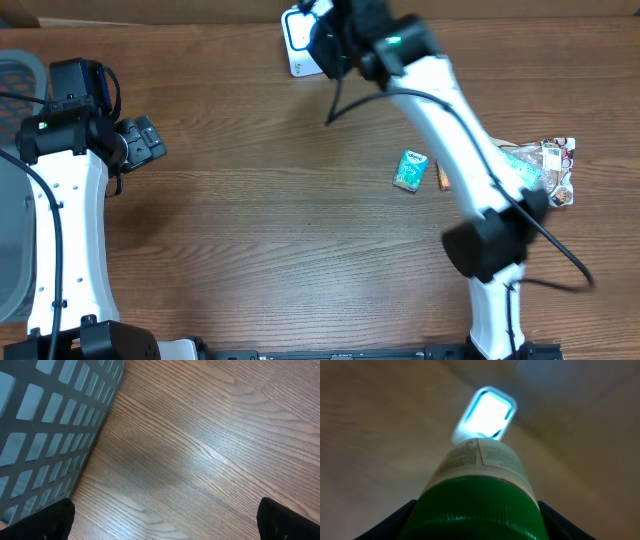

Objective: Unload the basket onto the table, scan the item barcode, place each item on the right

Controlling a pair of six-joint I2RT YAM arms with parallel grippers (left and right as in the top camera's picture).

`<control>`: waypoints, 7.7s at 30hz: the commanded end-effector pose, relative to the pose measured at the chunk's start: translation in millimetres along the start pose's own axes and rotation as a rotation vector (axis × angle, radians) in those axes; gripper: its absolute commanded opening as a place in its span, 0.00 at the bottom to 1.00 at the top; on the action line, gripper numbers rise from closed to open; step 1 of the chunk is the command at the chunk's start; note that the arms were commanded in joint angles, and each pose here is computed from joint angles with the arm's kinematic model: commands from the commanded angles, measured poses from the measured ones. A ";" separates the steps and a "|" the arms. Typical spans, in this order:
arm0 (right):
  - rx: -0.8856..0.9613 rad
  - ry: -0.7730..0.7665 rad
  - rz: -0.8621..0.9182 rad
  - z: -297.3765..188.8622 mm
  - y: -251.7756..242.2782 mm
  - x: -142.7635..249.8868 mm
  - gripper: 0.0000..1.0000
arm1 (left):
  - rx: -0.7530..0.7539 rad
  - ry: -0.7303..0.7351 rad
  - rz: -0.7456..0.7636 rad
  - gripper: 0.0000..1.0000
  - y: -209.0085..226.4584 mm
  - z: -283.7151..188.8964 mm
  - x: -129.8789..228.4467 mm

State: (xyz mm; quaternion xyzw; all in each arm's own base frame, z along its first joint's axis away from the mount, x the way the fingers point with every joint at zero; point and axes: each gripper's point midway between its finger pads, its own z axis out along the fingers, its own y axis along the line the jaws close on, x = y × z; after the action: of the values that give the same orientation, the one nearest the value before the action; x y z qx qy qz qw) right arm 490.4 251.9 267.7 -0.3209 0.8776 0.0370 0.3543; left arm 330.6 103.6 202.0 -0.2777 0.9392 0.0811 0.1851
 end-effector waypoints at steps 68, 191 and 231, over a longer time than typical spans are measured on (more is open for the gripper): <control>-0.066 -0.042 0.516 -305.4 -1.1 127.1 1.00 | 0.006 -0.004 0.020 1.00 -1.5 -1.0 -0.6; 0.349 -0.803 0.458 -140.5 -16.3 315.6 1.00 | 0.493 -1.037 0.183 1.00 -27.4 -149.9 42.9; 0.349 -0.803 0.458 -140.5 -16.3 315.6 1.00 | 0.368 -1.115 0.375 0.99 -23.4 -5.2 124.5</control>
State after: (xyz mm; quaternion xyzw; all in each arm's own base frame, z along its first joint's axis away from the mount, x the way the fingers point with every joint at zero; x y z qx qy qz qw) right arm 244.6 28.6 173.1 -0.0172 0.7143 0.0853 0.6944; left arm 245.5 22.0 155.5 0.0050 0.7360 0.0743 0.6728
